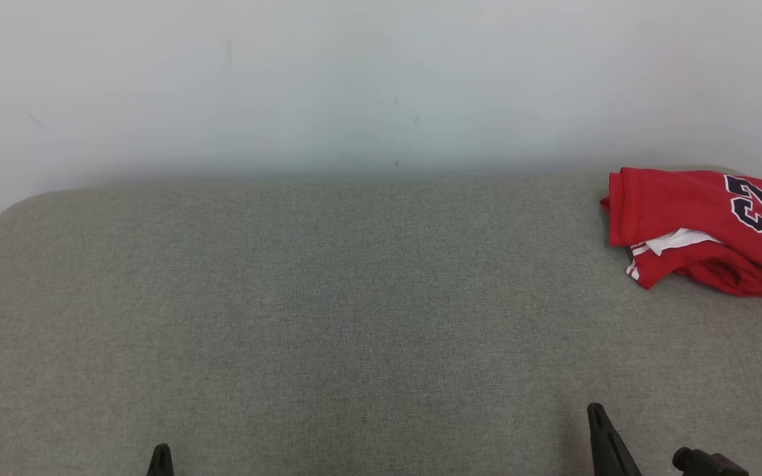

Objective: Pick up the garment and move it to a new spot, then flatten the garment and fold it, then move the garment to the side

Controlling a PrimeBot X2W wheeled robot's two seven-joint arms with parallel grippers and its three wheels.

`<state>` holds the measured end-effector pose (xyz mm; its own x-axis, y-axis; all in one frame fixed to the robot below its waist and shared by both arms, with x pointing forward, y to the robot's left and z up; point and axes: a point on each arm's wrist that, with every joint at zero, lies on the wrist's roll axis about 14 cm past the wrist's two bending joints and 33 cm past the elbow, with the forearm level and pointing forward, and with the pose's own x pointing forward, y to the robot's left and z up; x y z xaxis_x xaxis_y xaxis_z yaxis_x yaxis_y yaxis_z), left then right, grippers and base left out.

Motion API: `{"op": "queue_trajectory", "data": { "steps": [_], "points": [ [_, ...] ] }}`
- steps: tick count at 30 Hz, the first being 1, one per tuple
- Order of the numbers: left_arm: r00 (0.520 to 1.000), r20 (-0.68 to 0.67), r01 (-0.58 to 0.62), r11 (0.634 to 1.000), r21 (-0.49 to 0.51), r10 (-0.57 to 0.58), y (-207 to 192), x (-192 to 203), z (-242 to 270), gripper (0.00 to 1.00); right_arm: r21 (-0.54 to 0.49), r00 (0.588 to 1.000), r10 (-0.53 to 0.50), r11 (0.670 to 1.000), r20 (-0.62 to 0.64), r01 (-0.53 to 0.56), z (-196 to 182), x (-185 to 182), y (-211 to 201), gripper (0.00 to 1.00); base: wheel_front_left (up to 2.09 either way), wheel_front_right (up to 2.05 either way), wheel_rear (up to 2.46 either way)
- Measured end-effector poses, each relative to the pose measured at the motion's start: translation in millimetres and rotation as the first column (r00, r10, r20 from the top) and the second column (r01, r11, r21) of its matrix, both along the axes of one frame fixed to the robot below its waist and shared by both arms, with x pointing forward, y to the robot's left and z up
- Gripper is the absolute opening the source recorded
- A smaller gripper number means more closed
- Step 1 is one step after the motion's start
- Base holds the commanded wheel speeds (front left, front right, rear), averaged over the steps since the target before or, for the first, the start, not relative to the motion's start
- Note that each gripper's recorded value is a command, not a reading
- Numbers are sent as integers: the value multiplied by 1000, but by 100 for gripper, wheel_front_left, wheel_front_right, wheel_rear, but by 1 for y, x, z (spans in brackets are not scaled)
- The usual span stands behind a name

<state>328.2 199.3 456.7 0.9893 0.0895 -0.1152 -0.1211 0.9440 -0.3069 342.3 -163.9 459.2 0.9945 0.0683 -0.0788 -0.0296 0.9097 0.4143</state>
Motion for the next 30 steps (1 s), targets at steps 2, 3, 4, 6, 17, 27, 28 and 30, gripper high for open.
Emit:
{"op": "queue_trajectory", "data": {
  "steps": [2, 3, 4, 6, 17, 27, 28, 30],
  "points": [
    [1000, -5, -6, 999, -35, 6, 1, 0, -1, 0, 33, 1000, -10, 999, -6, 10, 0, 1, -2, 0, 0, 0, 0],
    [1000, -7, -11, 998, -55, 11, 1, 1, -1, 0, 48, 1000, -14, 999, -6, 14, 1, 2, -3, 0, 0, 0, 0],
    [1000, -4, -15, 997, -70, 15, 2, 2, 0, 0, 62, 1000, -19, 998, -4, 19, 2, 3, -3, 0, 0, 0, 0],
    [1000, 0, -18, 994, -106, 18, 2, 5, 2, 0, 95, 1000, -28, 995, -5, 28, 4, 5, -5, 0, 0, 0, 0],
    [999, -5, -45, 959, -279, 45, 5, 12, 3, 0, 251, 998, -63, 966, -27, 68, 6, 11, -12, 0, 0, 0, 0],
    [998, 2, -49, 907, -419, 55, 5, 20, 7, 0, 375, 996, -86, 922, -40, 94, 10, 16, -17, 0, 0, 0, 0],
    [998, 4, -49, 902, -430, 56, 5, 21, 8, 0, 385, 995, -86, 918, -43, 95, 10, 16, -17, 0, 0, 0, 0],
    [998, 0, -54, 883, -467, 61, 5, 21, 8, 0, 420, 995, -90, 902, -43, 100, 12, 19, -18, 0, 0, 0, 0]
  ]
}}
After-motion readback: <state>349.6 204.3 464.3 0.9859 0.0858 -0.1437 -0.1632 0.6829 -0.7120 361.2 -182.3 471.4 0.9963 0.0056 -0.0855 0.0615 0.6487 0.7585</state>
